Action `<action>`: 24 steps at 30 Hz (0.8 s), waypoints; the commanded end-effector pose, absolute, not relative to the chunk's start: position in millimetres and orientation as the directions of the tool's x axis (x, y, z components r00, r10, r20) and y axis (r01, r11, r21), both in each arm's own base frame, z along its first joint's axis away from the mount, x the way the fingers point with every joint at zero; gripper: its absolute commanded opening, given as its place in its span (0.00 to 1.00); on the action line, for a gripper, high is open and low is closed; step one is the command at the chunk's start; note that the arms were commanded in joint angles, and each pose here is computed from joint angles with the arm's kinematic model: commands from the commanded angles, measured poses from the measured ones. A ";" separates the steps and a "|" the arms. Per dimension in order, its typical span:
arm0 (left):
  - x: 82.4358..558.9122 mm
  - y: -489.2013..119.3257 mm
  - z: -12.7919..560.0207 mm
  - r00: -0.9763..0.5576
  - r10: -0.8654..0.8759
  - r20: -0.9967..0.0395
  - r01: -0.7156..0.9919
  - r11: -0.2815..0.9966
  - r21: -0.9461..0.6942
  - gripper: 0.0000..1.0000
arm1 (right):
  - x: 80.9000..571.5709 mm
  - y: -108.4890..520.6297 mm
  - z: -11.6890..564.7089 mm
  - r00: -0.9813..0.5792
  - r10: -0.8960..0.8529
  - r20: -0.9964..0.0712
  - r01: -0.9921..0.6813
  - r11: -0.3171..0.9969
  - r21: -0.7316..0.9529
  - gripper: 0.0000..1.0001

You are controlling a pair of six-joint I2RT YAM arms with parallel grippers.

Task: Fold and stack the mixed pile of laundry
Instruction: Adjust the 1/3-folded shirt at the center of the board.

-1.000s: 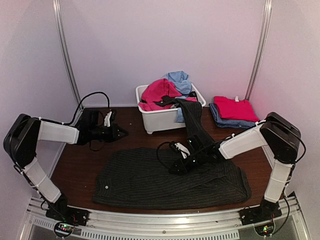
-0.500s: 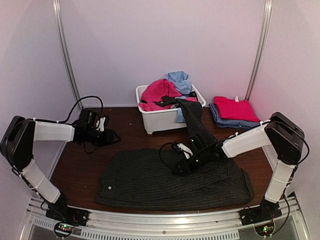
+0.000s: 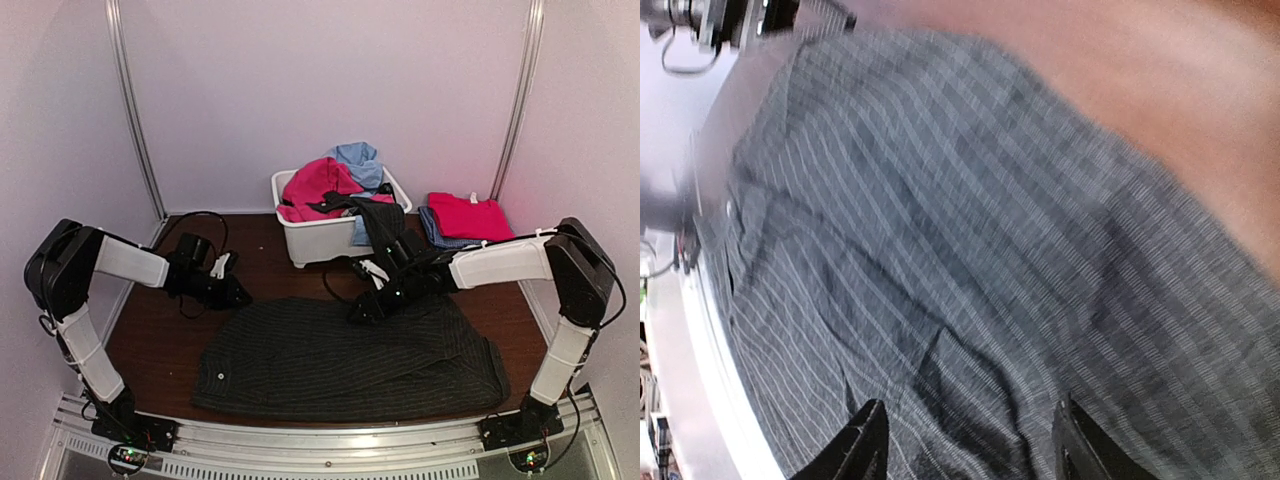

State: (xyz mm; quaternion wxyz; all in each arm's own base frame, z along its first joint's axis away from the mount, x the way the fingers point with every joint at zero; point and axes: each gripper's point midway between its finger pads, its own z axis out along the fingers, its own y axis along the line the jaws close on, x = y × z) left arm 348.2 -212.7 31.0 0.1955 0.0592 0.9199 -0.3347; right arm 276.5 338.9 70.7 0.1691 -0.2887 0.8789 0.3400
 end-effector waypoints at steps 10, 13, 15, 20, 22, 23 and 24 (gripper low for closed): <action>316.3 -272.1 115.9 -0.652 0.224 -0.725 0.644 0.667 -0.374 0.00 | 334.3 337.8 116.9 -0.768 -0.287 -0.572 -0.615 0.580 0.535 0.56; 287.9 -281.4 101.3 -0.592 0.367 -0.717 0.706 0.666 -0.242 0.00 | 335.0 340.7 121.8 -0.766 -0.280 -0.578 -0.618 0.567 0.544 0.56; 260.2 -295.5 89.3 -0.523 0.487 -0.700 0.772 0.618 -0.146 0.00 | 335.4 342.1 123.2 -0.765 -0.283 -0.578 -0.621 0.562 0.547 0.56; 212.4 -305.7 66.7 -0.365 0.681 -0.634 0.852 0.519 0.067 0.00 | 336.7 344.1 126.0 -0.763 -0.286 -0.580 -0.626 0.553 0.550 0.56; 192.8 -312.3 64.0 -0.284 0.732 -0.620 0.883 0.452 0.129 0.00 | 337.1 346.7 127.7 -0.760 -0.284 -0.584 -0.630 0.543 0.555 0.56; 186.2 -314.2 63.9 -0.254 0.748 -0.613 0.887 0.433 0.160 0.04 | 337.6 347.4 128.1 -0.762 -0.282 -0.583 -0.629 0.540 0.560 0.56; 179.8 -315.5 65.1 -0.219 0.763 -0.608 0.898 0.401 0.181 0.10 | 336.6 349.4 128.3 -0.763 -0.282 -0.582 -0.629 0.530 0.568 0.56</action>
